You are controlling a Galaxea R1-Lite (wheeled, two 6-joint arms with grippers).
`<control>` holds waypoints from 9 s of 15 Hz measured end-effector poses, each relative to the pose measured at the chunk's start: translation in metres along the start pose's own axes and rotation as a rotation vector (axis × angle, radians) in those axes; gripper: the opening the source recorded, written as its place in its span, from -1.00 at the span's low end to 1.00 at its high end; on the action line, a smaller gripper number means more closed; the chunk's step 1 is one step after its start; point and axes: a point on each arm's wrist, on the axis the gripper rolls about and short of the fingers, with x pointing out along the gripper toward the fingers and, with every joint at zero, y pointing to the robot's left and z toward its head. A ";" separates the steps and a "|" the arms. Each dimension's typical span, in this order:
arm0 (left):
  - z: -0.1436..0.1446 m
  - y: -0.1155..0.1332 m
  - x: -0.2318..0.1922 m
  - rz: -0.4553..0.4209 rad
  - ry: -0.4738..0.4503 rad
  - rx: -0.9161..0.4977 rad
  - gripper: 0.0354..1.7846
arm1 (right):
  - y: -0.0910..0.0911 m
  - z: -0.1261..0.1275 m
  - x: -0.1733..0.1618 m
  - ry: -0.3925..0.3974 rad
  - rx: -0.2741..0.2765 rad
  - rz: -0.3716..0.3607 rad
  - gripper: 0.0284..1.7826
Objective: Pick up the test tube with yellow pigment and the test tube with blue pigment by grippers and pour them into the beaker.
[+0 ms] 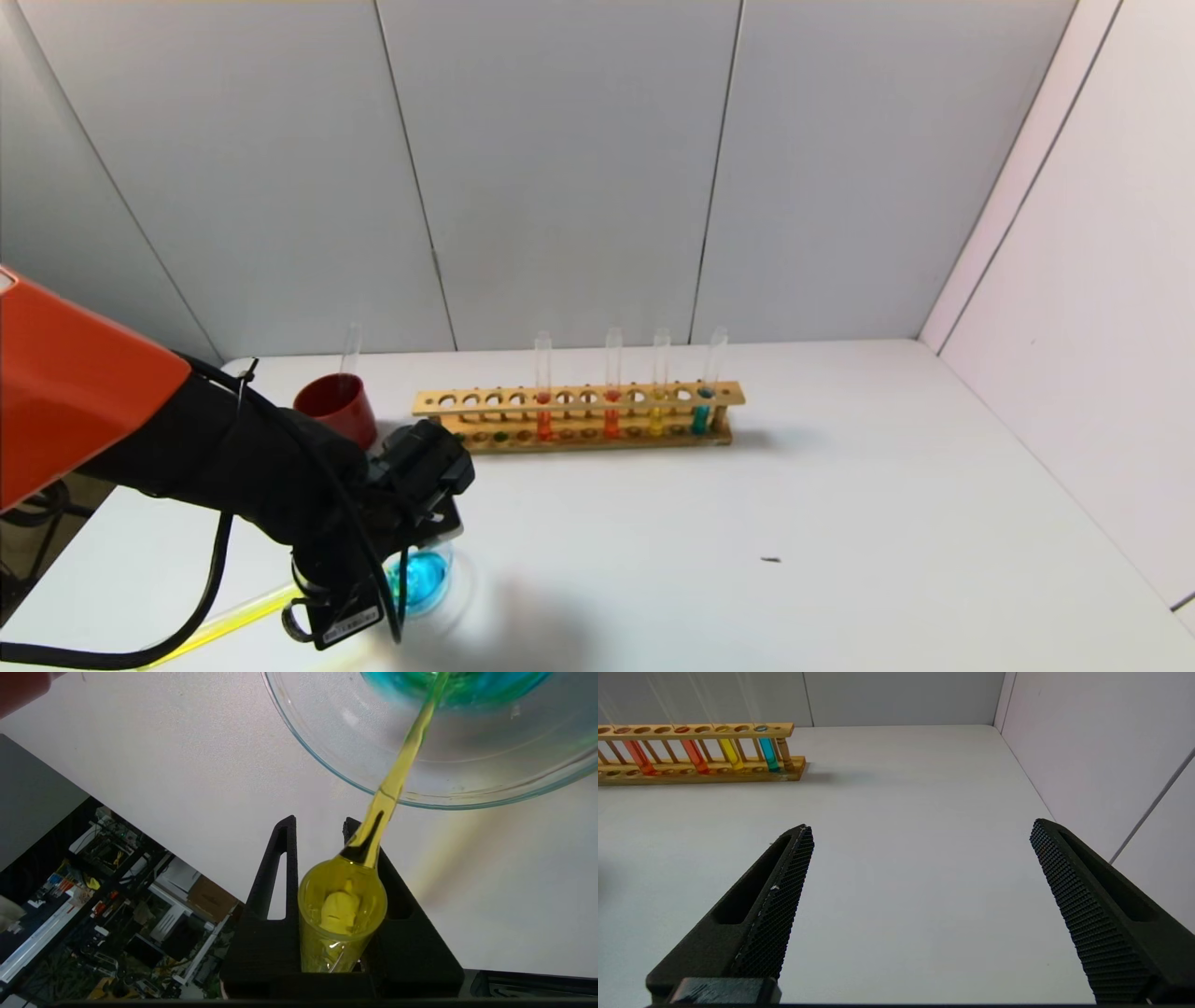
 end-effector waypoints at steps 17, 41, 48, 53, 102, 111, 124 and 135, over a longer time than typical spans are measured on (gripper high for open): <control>0.012 0.005 0.001 -0.026 0.092 0.065 -0.62 | 0.000 0.000 0.000 0.000 0.000 0.000 0.91; 0.035 -0.001 -0.019 -0.021 0.250 0.228 -0.62 | 0.000 0.000 0.000 0.000 0.000 0.000 0.91; 0.040 -0.002 -0.021 -0.022 0.253 0.244 -0.62 | 0.000 0.000 0.000 0.000 0.000 0.000 0.91; 0.043 -0.003 -0.020 -0.024 0.257 0.252 -0.62 | 0.000 0.000 0.000 0.000 0.000 0.000 0.91; -0.028 0.185 -0.056 0.180 -0.597 -1.000 -0.62 | 0.000 0.000 0.000 0.000 0.000 0.000 0.91; -0.004 0.224 -0.012 0.265 -0.667 -1.093 -0.62 | 0.000 0.000 0.000 0.000 0.000 0.000 0.91; 0.010 0.239 0.006 0.270 -0.691 -1.126 -0.62 | 0.000 0.000 0.000 0.000 0.000 0.000 0.91; 0.016 0.228 0.024 0.254 -0.716 -1.136 -0.58 | 0.000 0.000 0.000 0.000 0.000 0.000 0.91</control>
